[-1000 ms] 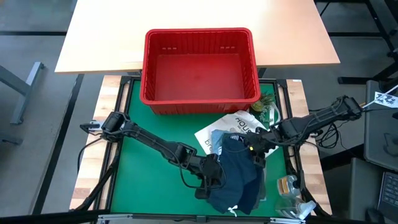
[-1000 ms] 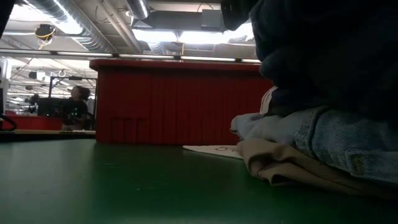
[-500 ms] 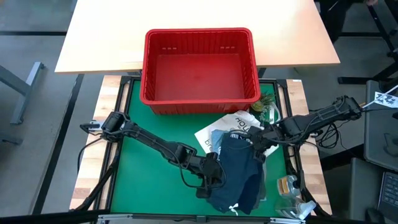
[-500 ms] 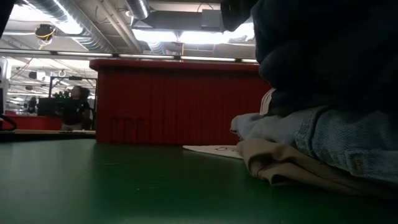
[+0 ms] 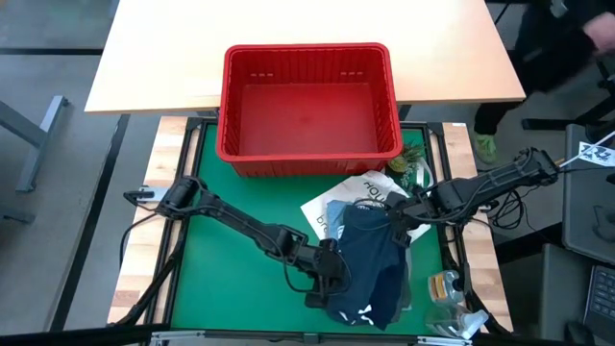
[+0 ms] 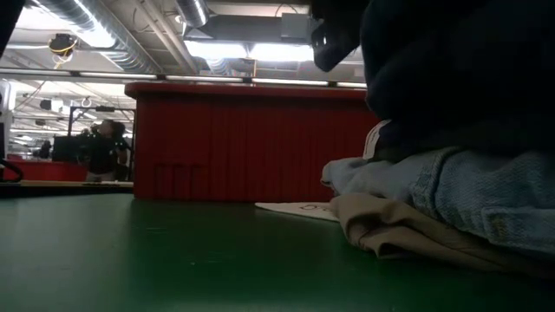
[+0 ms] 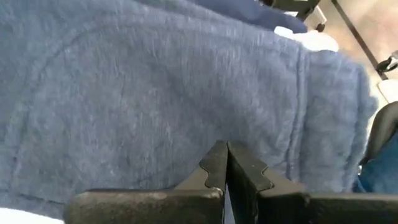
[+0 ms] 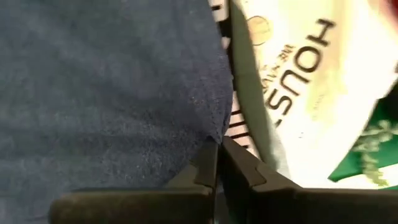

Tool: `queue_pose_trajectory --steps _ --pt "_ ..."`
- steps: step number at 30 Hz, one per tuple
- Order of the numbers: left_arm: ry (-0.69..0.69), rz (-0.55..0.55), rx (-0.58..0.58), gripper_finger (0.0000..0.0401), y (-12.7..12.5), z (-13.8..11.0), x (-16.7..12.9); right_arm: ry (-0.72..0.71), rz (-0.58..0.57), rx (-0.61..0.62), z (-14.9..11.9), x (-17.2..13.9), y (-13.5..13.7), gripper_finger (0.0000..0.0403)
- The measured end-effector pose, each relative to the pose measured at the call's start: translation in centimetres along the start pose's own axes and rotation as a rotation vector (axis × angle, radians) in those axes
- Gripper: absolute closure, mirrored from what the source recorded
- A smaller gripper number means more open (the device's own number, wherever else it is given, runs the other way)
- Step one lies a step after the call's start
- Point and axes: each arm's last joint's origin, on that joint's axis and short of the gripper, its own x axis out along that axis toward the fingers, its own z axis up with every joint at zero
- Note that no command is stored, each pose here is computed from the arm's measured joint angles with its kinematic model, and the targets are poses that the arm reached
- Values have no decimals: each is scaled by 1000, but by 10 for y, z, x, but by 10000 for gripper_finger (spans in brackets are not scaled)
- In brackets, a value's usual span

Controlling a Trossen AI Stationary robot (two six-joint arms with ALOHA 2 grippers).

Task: Fold Laundry from Bin
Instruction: Stack the dark gray shorts on top of the dark blue boxer

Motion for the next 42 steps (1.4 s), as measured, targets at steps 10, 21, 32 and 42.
queue_pose_trajectory --steps 10,21,32,42 --pt "-2 -15 10 399 -7 -1 -1 74 68 -6 0 4 5 321" --pt "-26 7 -9 399 6 7 -7 106 87 34 2 1 4 259" --pt "-75 64 -67 399 45 23 -19 40 119 9 15 -36 6 260" --pt "-120 123 -120 399 85 33 -25 -102 274 -58 7 -38 40 260"
